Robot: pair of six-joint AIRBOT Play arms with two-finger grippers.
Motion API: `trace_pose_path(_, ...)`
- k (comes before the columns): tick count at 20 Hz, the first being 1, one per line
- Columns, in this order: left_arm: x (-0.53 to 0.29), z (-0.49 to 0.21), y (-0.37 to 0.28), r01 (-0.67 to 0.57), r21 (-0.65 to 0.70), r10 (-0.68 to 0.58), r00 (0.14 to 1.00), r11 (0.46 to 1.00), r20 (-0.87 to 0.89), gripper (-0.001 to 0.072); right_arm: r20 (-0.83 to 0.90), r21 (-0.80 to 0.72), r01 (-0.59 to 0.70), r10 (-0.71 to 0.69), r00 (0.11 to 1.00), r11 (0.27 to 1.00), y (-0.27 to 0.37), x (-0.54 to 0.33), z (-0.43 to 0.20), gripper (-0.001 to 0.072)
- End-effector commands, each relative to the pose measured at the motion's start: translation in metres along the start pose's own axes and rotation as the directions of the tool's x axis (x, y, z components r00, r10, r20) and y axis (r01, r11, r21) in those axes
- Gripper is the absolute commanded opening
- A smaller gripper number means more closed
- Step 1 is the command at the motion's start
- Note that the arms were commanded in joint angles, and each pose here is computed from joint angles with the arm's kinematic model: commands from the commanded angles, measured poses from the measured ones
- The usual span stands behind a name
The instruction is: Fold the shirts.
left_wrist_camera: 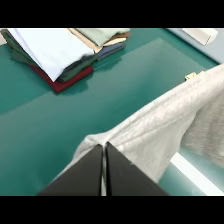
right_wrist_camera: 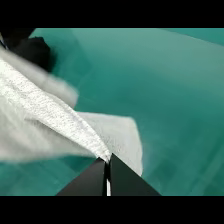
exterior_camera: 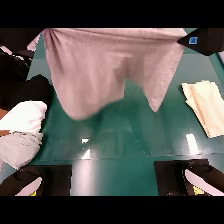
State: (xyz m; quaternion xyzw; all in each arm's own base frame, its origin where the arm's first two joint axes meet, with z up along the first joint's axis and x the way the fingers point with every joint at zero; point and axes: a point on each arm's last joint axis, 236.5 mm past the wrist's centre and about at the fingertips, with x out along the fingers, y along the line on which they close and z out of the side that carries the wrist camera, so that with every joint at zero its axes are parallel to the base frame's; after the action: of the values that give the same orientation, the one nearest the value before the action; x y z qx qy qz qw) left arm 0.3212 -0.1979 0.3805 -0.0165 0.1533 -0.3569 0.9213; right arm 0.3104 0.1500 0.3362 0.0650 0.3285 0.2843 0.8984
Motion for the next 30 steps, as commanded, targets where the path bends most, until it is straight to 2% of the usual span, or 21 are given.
trace_pose_path(1,0.027,-0.053,0.010,0.011,-0.053,-0.019,0.989,0.999,-0.149,0.0020,-0.117,0.022,-0.011,0.013,0.993,1.000,-0.004,0.026,-0.010,0.0011)
trace_pose_path(4,0.061,-0.148,0.011,0.003,-0.040,-0.018,0.929,0.999,-0.370,0.0020,-0.338,0.038,0.063,-0.047,0.940,0.997,-0.035,0.087,-0.065,0.0011)
trace_pose_path(7,0.073,-0.256,-0.023,0.089,-0.073,-0.115,0.802,0.993,-0.587,0.0022,-0.515,0.083,0.098,-0.042,0.856,0.992,-0.055,0.133,-0.133,0.0011)
trace_pose_path(10,0.059,-0.331,-0.055,0.153,-0.125,-0.196,0.665,0.980,-0.721,0.0024,-0.590,0.123,0.127,-0.031,0.807,0.984,-0.067,0.150,-0.178,0.0012)
trace_pose_path(11,0.054,-0.344,-0.061,0.161,-0.141,-0.212,0.635,0.977,-0.743,0.0137,-0.599,0.130,0.133,-0.029,0.800,0.983,-0.069,0.152,-0.188,0.0012)
trace_pose_path(12,0.053,-0.348,-0.063,0.160,-0.159,-0.225,0.626,0.974,-0.747,0.0460,-0.604,0.135,0.136,-0.027,0.796,0.981,-0.069,0.152,-0.194,0.0012)
trace_pose_path(13,0.053,-0.346,-0.062,0.153,-0.161,-0.221,0.630,0.975,-0.744,0.0569,-0.607,0.138,0.138,-0.027,0.794,0.981,-0.070,0.152,-0.199,0.0011)
trace_pose_path(16,0.060,-0.317,-0.031,0.078,-0.160,-0.169,0.697,0.984,-0.697,0.0571,-0.611,0.141,0.142,-0.027,0.791,0.980,-0.069,0.148,-0.208,0.0012)
trace_pose_path(20,0.064,-0.283,0.070,-0.176,-0.213,0.017,0.807,0.961,-0.591,0.0571,-0.608,0.142,0.141,-0.026,0.793,0.980,-0.069,0.148,-0.208,0.0012)
trace_pose_path(22,0.068,-0.294,0.111,-0.274,-0.266,0.066,0.800,0.924,-0.596,0.0571,-0.604,0.146,0.137,-0.021,0.797,0.980,-0.068,0.149,-0.207,0.0012)
trace_pose_path(25,0.095,-0.342,0.142,-0.338,-0.321,0.047,0.751,0.885,-0.659,0.0571,-0.604,0.146,0.137,-0.021,0.797,0.980,-0.068,0.148,-0.207,0.0012)
trace_pose_path(28,0.129,-0.382,0.157,-0.364,-0.383,-0.012,0.711,0.849,-0.703,0.0571,-0.604,0.146,0.137,-0.021,0.797,0.980,-0.068,0.149,-0.207,0.0012)
trace_pose_path(30,0.149,-0.390,0.159,-0.336,-0.418,-0.063,0.713,0.844,-0.699,0.0571,-0.605,0.147,0.137,-0.021,0.796,0.980,-0.068,0.148,-0.207,0.0012)
